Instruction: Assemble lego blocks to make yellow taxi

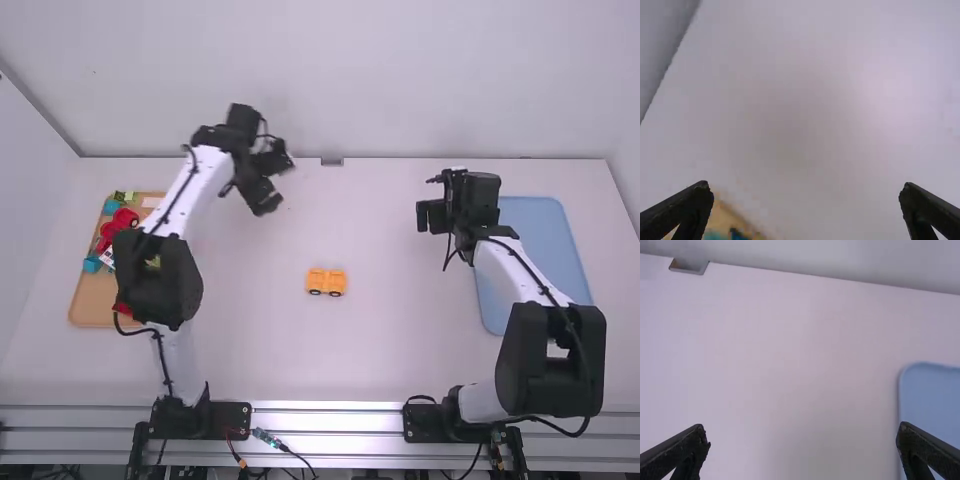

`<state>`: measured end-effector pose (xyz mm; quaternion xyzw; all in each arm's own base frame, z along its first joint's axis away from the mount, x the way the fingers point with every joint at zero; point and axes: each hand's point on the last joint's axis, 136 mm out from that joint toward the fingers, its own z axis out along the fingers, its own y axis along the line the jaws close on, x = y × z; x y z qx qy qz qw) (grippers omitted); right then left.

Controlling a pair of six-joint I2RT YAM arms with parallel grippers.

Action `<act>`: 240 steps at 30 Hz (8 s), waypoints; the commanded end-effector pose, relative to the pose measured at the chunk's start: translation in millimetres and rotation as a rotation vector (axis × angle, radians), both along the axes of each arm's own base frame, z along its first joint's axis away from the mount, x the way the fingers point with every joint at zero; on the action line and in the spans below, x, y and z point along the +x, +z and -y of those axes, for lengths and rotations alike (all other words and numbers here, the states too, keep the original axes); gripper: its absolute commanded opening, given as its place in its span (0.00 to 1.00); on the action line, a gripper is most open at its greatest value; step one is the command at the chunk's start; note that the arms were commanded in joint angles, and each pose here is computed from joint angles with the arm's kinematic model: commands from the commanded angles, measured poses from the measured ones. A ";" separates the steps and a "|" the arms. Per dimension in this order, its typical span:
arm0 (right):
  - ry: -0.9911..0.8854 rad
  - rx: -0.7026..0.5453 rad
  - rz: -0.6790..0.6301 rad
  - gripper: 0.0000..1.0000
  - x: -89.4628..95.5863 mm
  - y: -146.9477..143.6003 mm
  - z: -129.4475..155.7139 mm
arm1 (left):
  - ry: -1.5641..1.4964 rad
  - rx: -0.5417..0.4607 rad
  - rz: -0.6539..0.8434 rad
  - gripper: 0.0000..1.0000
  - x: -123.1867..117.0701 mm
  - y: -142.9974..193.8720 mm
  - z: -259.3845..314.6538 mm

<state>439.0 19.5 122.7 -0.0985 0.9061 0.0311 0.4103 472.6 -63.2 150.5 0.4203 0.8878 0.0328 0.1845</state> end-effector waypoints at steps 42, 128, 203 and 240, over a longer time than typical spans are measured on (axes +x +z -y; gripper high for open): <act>0.106 0.004 0.122 0.99 16.9 31.9 -48.7 | 1.214 -0.150 -0.027 0.99 -172.0 -79.4 -253.4; 0.208 -0.086 0.138 0.99 -13.2 89.1 -65.0 | 0.988 -0.212 0.192 0.63 -194.9 -164.6 -249.2; 0.218 -0.104 0.135 0.99 -13.9 87.6 -64.0 | 0.758 -0.541 0.175 0.02 -152.7 -42.0 -193.4; 0.687 0.090 0.271 0.99 -91.0 -18.3 -94.8 | -0.357 -0.461 0.082 0.02 -170.2 -90.8 47.7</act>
